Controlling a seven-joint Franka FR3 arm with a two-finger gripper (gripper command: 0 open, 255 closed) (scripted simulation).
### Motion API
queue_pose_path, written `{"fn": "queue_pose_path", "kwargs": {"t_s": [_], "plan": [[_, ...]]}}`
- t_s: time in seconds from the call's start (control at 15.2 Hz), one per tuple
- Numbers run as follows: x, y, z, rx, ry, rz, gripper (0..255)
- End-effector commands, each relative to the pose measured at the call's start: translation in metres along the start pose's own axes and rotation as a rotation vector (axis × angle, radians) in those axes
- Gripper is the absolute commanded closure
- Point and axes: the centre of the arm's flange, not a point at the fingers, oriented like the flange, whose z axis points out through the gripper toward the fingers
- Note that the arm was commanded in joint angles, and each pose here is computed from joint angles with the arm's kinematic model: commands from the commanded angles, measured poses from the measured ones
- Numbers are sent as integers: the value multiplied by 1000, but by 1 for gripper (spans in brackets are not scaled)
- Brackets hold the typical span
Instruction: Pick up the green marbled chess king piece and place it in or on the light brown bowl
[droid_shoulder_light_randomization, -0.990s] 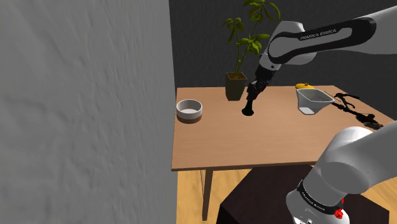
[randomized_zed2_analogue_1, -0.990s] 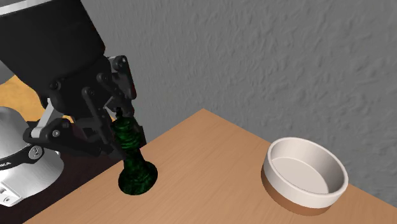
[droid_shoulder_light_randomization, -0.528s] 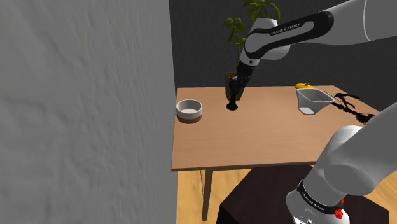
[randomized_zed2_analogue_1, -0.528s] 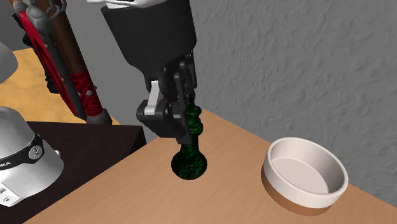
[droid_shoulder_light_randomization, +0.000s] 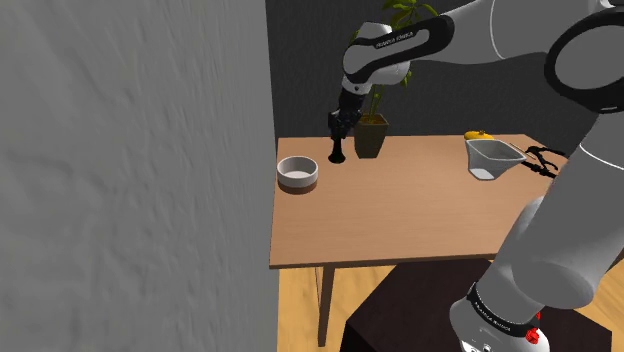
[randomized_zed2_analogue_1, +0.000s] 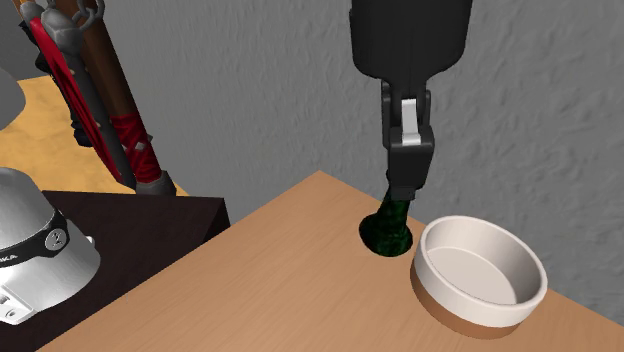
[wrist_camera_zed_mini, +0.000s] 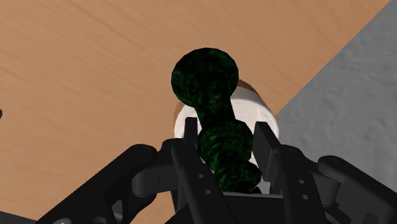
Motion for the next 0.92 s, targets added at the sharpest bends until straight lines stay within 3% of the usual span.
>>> {"fn": "queue_pose_path", "kwargs": {"t_s": [0.0,0.66,0.86], "plan": [[23,-12,5,1,1,0,255],[147,-70,28,1,1,0,255],[145,-68,43,1,1,0,255]]}}
